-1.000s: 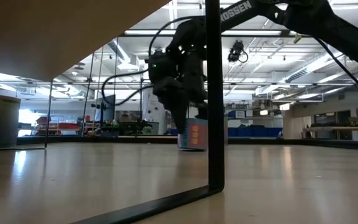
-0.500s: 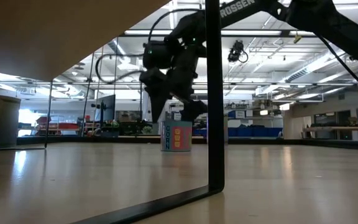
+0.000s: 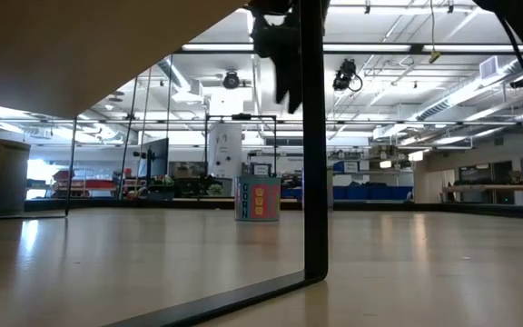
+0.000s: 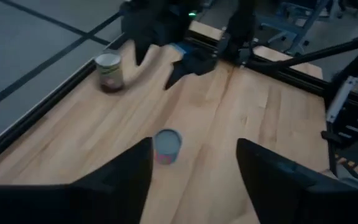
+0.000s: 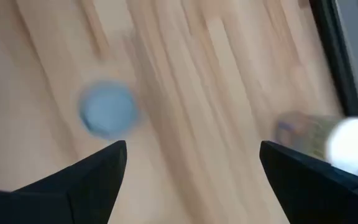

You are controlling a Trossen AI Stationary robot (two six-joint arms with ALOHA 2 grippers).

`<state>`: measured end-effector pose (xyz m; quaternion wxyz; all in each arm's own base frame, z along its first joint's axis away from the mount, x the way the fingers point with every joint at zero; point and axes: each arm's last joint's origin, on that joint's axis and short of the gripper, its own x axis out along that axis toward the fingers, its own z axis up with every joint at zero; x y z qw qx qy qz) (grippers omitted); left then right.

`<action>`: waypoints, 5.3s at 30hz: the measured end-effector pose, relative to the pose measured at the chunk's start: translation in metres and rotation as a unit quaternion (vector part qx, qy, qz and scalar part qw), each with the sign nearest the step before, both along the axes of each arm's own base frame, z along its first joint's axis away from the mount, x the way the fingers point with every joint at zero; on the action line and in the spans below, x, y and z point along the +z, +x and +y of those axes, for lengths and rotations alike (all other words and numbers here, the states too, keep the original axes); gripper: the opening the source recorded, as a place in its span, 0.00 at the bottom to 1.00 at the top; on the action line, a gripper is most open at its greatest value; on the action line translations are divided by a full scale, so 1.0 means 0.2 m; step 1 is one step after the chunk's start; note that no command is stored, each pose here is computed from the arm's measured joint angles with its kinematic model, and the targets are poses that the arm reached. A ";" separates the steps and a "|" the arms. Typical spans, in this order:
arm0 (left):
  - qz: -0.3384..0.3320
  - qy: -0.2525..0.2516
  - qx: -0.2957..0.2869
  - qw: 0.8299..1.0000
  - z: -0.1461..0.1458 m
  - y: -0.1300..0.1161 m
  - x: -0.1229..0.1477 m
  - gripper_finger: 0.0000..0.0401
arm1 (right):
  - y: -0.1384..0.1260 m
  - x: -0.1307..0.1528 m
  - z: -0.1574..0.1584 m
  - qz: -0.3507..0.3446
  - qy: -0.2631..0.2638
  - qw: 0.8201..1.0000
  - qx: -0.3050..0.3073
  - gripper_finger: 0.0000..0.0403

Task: Pick and place cans onto a shelf
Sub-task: Put the canned mix fruits on the shelf

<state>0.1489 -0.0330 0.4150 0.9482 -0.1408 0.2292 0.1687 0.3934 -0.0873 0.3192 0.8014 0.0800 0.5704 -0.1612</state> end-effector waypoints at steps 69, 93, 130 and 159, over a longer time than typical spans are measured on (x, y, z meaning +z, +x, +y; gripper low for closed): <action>0.335 0.029 -0.200 0.920 0.33 0.85 -1.09 0.94 | -0.75 0.25 0.56 -0.135 -0.035 0.977 -0.160 0.93; 0.348 0.033 -0.181 0.919 0.35 0.93 -1.25 0.94 | -0.75 0.25 0.57 -0.137 -0.027 0.977 -0.163 0.93; 0.282 0.074 -0.338 0.895 0.06 0.26 -0.22 0.71 | -0.72 0.27 0.59 -0.165 -0.026 0.978 -0.129 0.93; 0.283 0.151 -0.457 0.830 -0.22 0.28 -0.50 0.72 | -0.59 0.16 0.63 -0.128 0.003 0.986 -0.105 0.93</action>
